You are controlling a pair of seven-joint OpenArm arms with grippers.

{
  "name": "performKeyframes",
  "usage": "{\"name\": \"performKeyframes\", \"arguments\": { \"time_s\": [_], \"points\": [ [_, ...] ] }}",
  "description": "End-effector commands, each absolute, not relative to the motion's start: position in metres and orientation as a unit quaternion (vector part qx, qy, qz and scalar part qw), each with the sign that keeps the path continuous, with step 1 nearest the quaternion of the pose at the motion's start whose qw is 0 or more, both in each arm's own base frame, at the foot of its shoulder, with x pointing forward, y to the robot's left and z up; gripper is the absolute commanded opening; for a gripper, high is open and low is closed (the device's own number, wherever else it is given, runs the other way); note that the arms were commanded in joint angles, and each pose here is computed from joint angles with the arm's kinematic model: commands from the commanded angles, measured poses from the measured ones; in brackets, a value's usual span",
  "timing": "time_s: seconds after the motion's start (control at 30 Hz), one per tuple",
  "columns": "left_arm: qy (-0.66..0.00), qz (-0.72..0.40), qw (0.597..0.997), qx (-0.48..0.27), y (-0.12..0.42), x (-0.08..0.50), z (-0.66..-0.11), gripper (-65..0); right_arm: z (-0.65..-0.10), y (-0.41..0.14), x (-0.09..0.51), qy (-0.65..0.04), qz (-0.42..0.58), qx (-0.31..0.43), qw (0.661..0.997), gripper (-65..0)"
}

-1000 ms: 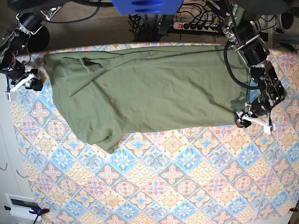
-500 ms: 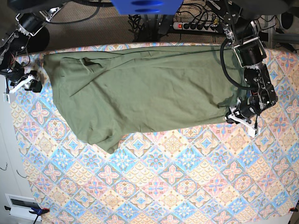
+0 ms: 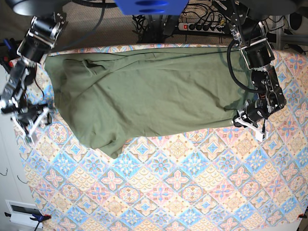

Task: Layout the t-shirt on the table in an organized manner, then fold the t-shirt properly
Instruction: 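Release the shirt and move both grippers to its long open edge, then grasp the shirt's open edge with both grippers and fold it over lengthwise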

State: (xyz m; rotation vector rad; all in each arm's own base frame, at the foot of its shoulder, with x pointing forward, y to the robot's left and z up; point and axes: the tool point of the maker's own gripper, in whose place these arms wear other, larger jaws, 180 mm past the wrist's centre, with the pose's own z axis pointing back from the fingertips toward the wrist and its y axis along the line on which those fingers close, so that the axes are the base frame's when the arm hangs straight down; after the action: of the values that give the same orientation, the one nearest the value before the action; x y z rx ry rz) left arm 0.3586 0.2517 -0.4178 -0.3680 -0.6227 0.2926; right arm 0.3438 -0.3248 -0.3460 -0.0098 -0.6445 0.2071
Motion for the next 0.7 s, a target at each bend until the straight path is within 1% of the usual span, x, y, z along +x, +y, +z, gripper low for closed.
{"name": "performKeyframes", "arguments": {
  "time_s": [0.0,0.2,0.3,0.67],
  "points": [
    [-0.331,0.138,0.917,-0.174,0.261,0.372,-0.399,-65.0,-0.324,-0.324,0.367,-0.35,0.116,-0.012,0.93,-38.7],
    [-0.356,0.121,0.913,-0.159,0.263,0.371,-0.384,-65.0,-0.335,-0.282,0.405,-0.361,0.166,0.029,0.917,-38.7],
    [-0.356,0.121,0.913,-0.159,0.263,0.372,-0.384,-65.0,-0.34,-0.265,0.419,-0.358,0.187,0.046,0.914,-38.7],
    [-0.349,0.122,0.915,-0.158,0.263,0.365,-0.389,-65.0,-0.365,-0.239,0.439,-0.351,0.198,0.089,0.911,-38.6]
  ]
}}
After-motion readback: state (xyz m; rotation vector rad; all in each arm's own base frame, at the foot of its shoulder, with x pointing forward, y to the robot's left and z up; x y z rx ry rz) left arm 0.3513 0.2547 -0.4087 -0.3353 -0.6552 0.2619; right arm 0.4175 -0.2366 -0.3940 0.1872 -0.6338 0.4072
